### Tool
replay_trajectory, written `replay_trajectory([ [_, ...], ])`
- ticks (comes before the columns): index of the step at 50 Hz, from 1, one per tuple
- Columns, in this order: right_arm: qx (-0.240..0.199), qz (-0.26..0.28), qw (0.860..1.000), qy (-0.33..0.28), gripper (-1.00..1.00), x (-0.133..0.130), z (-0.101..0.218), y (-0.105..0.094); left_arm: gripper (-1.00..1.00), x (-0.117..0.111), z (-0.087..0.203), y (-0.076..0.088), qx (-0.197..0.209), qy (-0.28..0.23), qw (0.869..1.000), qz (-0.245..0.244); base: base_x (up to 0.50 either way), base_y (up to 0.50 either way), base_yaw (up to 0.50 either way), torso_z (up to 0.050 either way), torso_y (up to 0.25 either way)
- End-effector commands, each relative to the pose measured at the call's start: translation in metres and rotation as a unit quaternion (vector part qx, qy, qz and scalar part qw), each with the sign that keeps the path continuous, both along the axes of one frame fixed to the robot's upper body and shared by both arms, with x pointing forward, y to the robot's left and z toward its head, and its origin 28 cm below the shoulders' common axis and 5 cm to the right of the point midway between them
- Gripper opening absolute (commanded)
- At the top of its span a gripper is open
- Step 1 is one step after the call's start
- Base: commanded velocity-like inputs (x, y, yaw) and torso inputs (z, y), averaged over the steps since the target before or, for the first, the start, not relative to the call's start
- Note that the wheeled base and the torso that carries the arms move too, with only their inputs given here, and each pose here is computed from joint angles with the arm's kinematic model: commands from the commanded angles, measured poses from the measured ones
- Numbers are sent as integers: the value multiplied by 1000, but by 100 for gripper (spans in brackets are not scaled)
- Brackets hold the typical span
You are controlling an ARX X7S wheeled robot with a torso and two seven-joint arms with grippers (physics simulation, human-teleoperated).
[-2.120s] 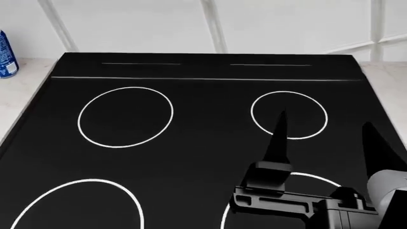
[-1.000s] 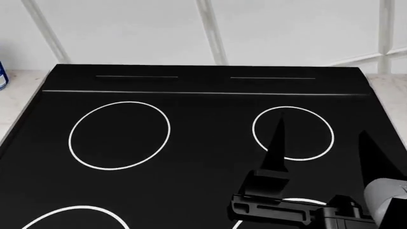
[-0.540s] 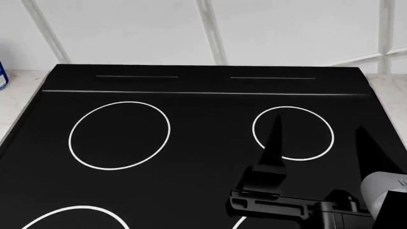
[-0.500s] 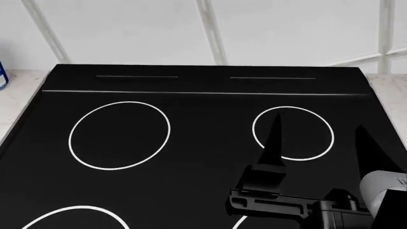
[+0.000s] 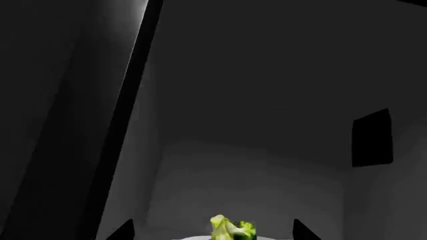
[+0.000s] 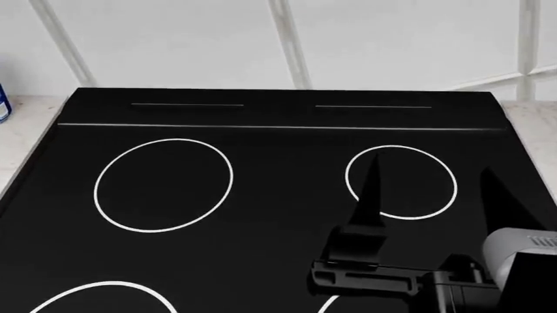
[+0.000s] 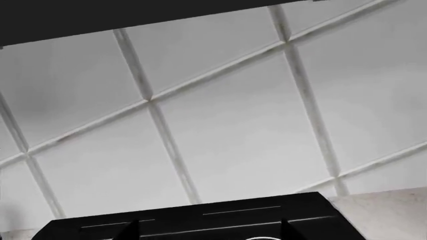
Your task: Pick the broccoli from the counter and place it in the microwave.
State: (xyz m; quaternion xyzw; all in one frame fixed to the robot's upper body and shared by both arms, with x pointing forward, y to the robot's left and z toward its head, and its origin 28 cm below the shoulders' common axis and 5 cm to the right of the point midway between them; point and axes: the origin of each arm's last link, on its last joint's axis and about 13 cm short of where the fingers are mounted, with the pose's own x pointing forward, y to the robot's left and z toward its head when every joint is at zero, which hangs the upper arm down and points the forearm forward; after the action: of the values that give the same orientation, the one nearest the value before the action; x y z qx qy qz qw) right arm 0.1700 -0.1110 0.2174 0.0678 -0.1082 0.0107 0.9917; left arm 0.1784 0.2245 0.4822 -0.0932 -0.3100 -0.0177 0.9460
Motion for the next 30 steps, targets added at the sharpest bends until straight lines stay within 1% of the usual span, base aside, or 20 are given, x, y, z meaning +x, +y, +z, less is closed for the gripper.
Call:
replay_trajectory([
  [1, -6, 6, 1000, 4, 100, -2, -1, 0, 100, -73, -86, 8, 55, 74, 996, -6, 0, 0, 0, 0, 0],
  [5, -6, 6, 1000, 6, 100, -3, -1, 0, 100, -84, -99, 4, 50, 105, 992, -40, 0, 0, 0, 0, 0],
  [8, -4, 7, 1000, 6, 100, -4, -1, 1, 100, -83, -105, 2, 45, 126, 990, -53, 0, 0, 0, 0, 0],
  [13, -2, 5, 1000, 7, 100, -4, -1, 2, 100, -84, -106, 2, 45, 136, 987, -67, 0, 0, 0, 0, 0],
  [30, -3, 7, 1000, 8, 100, -3, -2, 4, 100, -77, -119, 8, 27, 169, 983, -71, 0, 0, 0, 0, 0],
])
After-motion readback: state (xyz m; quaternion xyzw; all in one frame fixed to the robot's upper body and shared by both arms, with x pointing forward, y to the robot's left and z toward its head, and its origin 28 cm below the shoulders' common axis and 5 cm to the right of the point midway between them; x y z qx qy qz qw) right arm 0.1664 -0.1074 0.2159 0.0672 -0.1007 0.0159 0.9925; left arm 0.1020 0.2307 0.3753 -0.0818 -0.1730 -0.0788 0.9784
